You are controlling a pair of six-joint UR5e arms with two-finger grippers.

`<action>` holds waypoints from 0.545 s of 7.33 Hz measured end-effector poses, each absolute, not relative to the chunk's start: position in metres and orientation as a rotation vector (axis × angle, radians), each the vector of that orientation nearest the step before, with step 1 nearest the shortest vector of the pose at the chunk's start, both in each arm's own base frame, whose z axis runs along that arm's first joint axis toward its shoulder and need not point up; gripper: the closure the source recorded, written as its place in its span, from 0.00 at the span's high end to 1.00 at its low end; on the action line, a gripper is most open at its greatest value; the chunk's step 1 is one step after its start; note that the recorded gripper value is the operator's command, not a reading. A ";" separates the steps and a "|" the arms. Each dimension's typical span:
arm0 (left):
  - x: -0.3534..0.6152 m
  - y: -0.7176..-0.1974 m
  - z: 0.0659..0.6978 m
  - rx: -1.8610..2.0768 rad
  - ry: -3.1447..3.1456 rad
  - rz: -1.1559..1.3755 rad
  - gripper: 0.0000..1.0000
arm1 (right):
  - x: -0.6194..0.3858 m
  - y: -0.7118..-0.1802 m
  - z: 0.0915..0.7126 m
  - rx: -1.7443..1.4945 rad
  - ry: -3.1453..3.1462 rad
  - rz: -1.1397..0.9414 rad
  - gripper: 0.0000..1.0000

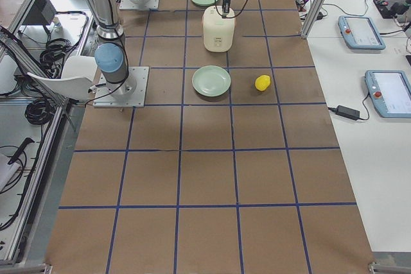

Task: Press rice cooker button
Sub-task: 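Move the right gripper over the rice cooker's green lid button, then lower the right gripper and press down on the green lid button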

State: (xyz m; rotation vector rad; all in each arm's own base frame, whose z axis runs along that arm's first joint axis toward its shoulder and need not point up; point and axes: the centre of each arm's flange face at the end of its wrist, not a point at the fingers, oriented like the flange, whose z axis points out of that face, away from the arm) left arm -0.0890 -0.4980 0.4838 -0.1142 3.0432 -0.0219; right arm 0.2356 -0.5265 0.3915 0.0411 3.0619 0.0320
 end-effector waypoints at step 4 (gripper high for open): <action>-0.089 -0.498 0.484 -0.114 3.043 -0.022 1.00 | 0.249 -0.526 0.375 0.036 3.069 0.036 0.05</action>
